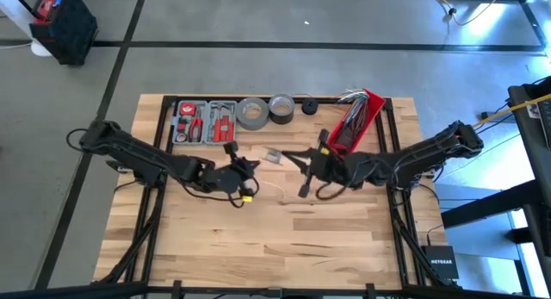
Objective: Coil cords
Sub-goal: Coil the white wire onto the spool
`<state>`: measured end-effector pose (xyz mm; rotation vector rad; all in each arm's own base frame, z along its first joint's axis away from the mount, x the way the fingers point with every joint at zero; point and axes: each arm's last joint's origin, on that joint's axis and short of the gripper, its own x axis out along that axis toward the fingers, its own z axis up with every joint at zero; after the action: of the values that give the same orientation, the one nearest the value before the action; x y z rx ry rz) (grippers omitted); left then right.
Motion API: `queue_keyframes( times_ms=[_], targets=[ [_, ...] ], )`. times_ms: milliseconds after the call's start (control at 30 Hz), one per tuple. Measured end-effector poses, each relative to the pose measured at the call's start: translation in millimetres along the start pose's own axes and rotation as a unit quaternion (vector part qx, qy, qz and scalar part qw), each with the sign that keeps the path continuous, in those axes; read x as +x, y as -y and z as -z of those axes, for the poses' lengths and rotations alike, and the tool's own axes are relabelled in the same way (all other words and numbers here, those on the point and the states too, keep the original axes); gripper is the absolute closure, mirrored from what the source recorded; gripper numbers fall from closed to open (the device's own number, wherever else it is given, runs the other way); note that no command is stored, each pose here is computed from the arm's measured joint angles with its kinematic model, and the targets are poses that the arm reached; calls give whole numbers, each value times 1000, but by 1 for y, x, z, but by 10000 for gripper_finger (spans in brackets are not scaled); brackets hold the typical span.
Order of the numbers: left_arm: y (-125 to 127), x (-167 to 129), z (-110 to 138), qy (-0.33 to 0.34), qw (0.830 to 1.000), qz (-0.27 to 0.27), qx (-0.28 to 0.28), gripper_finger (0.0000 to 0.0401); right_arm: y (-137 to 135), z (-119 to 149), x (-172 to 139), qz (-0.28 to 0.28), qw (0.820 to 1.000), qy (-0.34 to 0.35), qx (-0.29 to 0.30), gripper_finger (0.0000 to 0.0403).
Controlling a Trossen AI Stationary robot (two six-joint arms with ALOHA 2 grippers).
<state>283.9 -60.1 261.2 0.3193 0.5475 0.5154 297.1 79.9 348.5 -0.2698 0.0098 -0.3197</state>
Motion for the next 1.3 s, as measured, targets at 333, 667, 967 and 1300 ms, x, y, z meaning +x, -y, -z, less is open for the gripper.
queue_keyframes(
  times_ms=[333, 667, 967, 1300],
  targets=[
    [-35, -52, -14, 57, 996, 23, -71, 400, -20, 25, -3, -46, 992, -93, -76, 397],
    [-29, -62, -25, 106, 985, 85, -104, 401, -31, 67, 27, 9, 979, -162, -123, 397],
    [-2, -43, -28, 114, 980, 117, -112, 401, -29, 88, 56, 60, 983, -144, -93, 397],
    [17, -15, -24, 102, 981, 125, -110, 401, -25, 80, 65, 79, 994, -75, -28, 397]
  ],
)
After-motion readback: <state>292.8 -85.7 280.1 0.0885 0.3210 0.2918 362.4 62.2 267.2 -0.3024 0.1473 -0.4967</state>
